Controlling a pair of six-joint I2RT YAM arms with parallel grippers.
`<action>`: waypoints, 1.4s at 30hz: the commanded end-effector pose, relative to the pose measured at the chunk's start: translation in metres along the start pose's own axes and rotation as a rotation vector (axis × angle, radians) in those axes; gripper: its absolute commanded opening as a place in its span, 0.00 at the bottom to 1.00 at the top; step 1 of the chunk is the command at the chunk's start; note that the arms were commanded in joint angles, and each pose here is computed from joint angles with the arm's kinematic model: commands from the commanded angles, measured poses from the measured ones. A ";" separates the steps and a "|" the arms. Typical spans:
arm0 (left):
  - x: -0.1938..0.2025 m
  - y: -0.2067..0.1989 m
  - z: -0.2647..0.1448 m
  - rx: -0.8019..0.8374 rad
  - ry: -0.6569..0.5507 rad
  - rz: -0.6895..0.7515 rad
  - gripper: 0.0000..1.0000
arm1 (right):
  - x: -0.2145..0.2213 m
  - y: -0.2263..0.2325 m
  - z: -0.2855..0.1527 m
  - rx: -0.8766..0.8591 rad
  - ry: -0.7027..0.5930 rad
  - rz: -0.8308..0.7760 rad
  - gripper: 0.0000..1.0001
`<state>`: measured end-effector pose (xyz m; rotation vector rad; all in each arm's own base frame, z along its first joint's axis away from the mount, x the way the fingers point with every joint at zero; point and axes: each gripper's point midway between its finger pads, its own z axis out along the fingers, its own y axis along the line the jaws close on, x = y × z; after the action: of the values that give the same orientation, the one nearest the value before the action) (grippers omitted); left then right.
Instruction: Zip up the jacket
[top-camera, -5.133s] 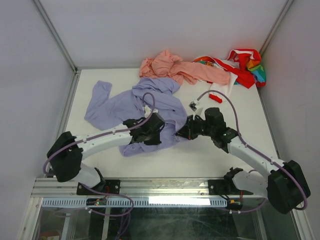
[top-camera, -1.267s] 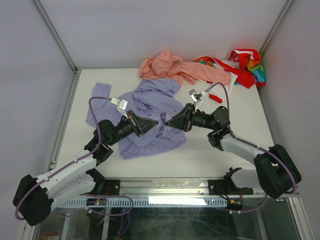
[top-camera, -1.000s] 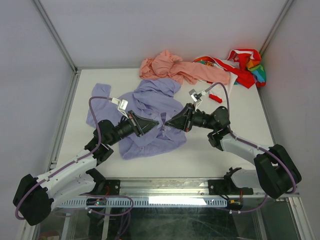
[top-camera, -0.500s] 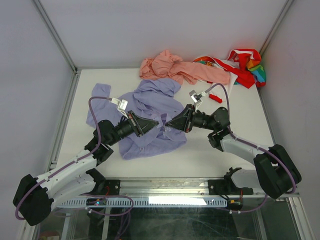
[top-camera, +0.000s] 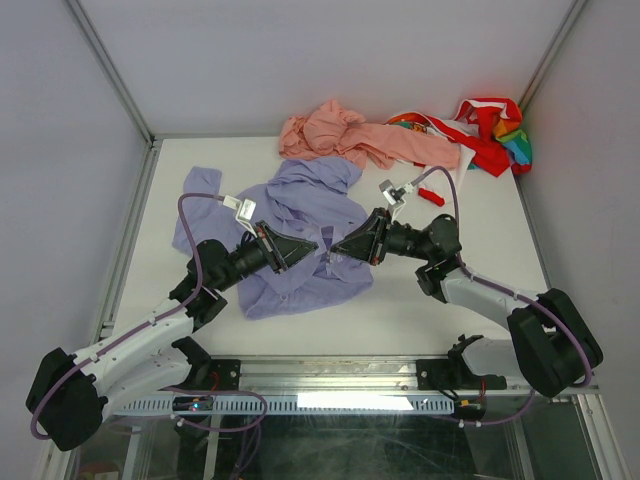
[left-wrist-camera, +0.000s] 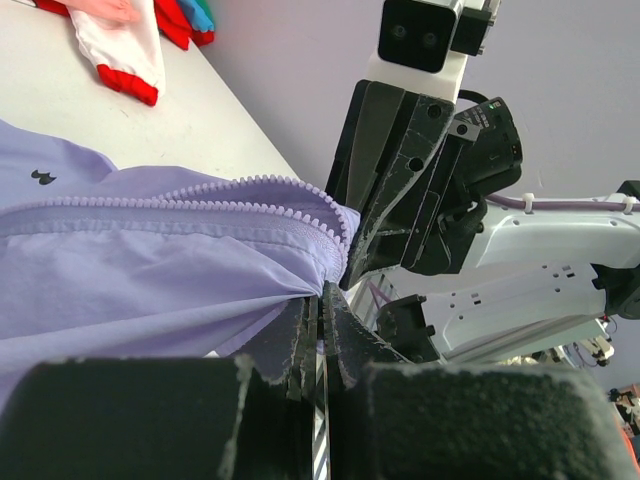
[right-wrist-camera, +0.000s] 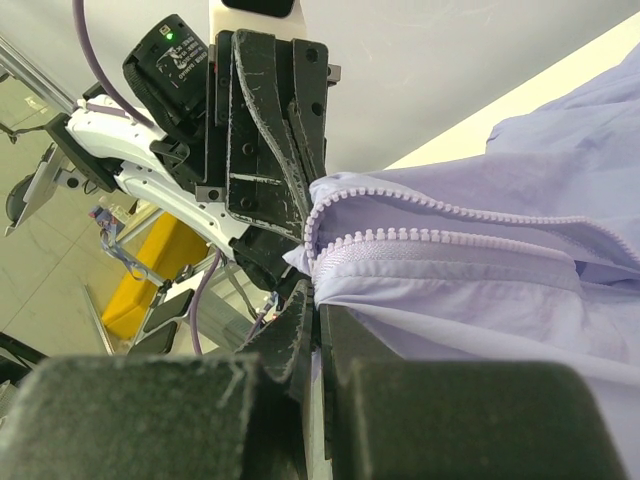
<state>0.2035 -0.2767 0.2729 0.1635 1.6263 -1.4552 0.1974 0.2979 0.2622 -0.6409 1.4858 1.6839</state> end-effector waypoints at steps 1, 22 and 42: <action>-0.011 -0.009 0.001 0.040 -0.035 0.025 0.00 | -0.020 0.018 0.003 -0.063 -0.043 -0.082 0.00; -0.004 -0.016 0.000 0.076 0.019 0.017 0.00 | -0.028 0.018 0.007 -0.078 -0.053 -0.091 0.00; -0.011 -0.024 0.000 0.079 0.003 -0.067 0.28 | -0.033 0.018 0.009 -0.072 -0.054 -0.072 0.00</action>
<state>0.1955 -0.2807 0.2603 0.1650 1.7072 -1.4989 0.2014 0.3018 0.2823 -0.6565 1.4362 1.7126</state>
